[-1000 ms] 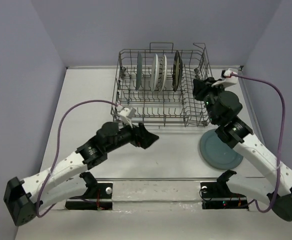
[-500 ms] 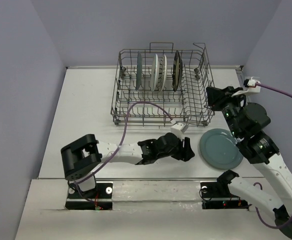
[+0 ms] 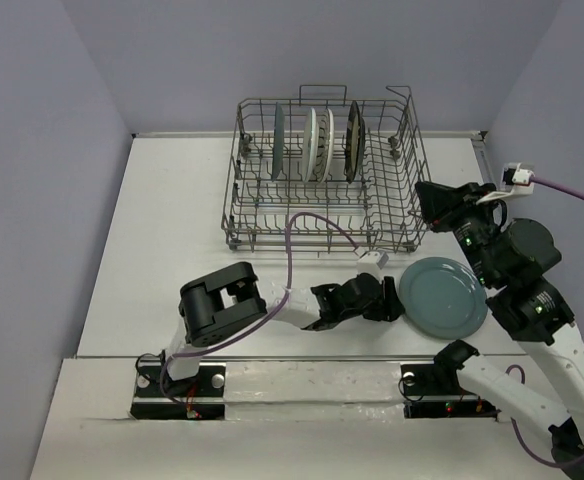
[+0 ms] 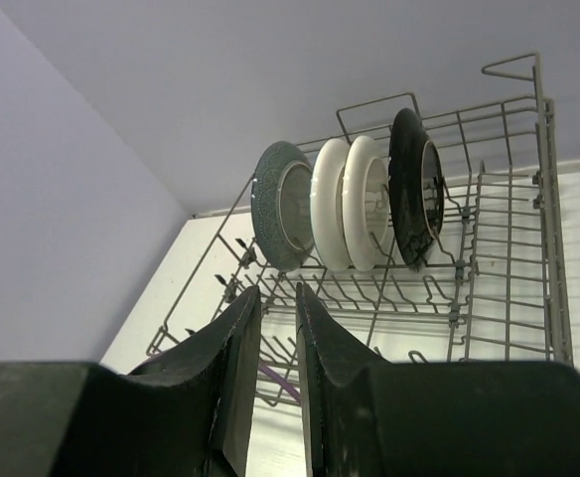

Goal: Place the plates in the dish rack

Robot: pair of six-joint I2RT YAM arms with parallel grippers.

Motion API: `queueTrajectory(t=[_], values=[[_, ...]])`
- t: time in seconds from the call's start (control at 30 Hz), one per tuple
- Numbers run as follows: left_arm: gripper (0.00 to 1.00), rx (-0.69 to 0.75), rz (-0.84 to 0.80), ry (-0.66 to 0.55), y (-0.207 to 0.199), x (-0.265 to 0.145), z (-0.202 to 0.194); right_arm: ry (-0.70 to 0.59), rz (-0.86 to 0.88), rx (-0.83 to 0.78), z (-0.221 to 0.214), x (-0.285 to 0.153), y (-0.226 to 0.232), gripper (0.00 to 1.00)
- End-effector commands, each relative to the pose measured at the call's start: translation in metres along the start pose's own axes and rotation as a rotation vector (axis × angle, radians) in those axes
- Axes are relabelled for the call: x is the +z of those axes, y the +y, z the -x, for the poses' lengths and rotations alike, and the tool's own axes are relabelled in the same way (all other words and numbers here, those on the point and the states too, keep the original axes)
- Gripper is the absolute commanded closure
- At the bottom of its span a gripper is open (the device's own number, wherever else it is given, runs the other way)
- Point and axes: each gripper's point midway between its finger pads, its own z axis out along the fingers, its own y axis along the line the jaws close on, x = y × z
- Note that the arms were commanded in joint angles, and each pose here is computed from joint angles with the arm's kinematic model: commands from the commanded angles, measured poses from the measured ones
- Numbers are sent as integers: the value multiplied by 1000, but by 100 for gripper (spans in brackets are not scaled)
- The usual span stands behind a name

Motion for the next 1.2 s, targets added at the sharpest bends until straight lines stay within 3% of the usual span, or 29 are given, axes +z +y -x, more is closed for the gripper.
queueTrajectory(t=[0.0, 0.4, 0.73, 0.83, 0.93, 0.97, 1.17], values=[[42, -55, -68, -127, -28, 15, 32, 2, 63, 41, 5, 1, 15, 74], [43, -81, -25, -140, -4, 51, 26, 13, 65, 70, -5, 4, 14, 73], [51, -125, -20, -178, 14, 57, 21, 35, 49, 81, -20, 13, 9, 73], [57, -126, -23, -176, 17, 61, 17, 42, 42, 88, -25, 19, 8, 73], [81, -108, -23, -183, 19, 64, 17, 42, 51, 94, -27, 23, 10, 73], [94, -105, -20, -181, 20, 62, 16, 42, 56, 94, -28, 23, 11, 73], [94, -115, -48, -207, 20, 34, 21, 60, 66, 101, -38, 28, 12, 73]])
